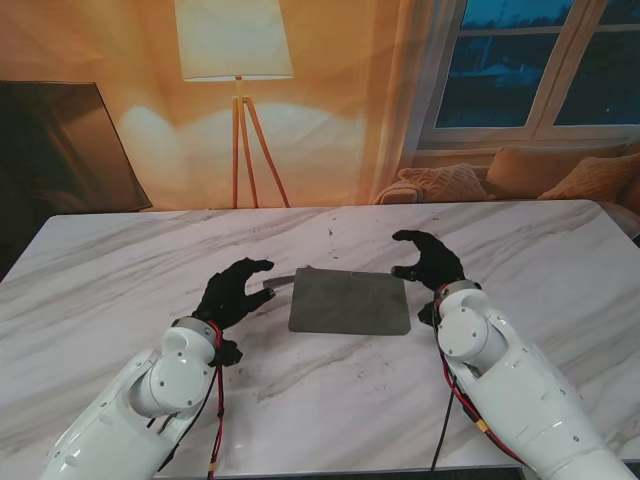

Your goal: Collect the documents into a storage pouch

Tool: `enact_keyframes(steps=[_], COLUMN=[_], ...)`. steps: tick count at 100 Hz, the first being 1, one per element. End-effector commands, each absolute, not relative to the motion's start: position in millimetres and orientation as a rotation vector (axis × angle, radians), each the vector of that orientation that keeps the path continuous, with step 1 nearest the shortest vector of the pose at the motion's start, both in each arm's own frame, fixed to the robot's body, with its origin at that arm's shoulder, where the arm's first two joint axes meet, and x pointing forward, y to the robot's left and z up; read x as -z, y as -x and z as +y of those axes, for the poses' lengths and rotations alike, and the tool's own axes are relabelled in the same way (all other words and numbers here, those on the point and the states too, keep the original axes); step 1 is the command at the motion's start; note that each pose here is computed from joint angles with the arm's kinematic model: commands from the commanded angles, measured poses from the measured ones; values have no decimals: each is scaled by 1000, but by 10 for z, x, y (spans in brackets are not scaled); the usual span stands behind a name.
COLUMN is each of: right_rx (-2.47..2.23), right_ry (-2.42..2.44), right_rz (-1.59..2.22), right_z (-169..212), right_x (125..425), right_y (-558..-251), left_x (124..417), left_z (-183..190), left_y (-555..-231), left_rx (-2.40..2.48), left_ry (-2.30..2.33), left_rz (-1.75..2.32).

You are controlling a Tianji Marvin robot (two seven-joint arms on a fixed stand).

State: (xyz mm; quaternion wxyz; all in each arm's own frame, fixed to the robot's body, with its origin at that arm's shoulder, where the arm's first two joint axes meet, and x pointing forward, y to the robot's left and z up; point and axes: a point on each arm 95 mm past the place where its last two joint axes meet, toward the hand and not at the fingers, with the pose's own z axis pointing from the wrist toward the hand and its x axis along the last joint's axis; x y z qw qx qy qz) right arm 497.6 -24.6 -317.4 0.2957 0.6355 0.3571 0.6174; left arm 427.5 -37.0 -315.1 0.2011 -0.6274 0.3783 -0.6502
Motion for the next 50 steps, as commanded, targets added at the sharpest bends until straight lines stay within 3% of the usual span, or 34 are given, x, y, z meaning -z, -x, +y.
enact_keyframes(steps=[1, 50], right_rx=[-1656, -1897], right_ry=[-1692, -1661], right_rz=[990, 1023], right_z=[-232, -158], right_x=[3228, 3242], right_y=[-4854, -4183], left_x=[3191, 3152], left_z=[-389, -337], left_y=[-4225, -4075], left_rx=[1819, 1883], left_ry=[1773, 1821], left_rz=[1071, 1054])
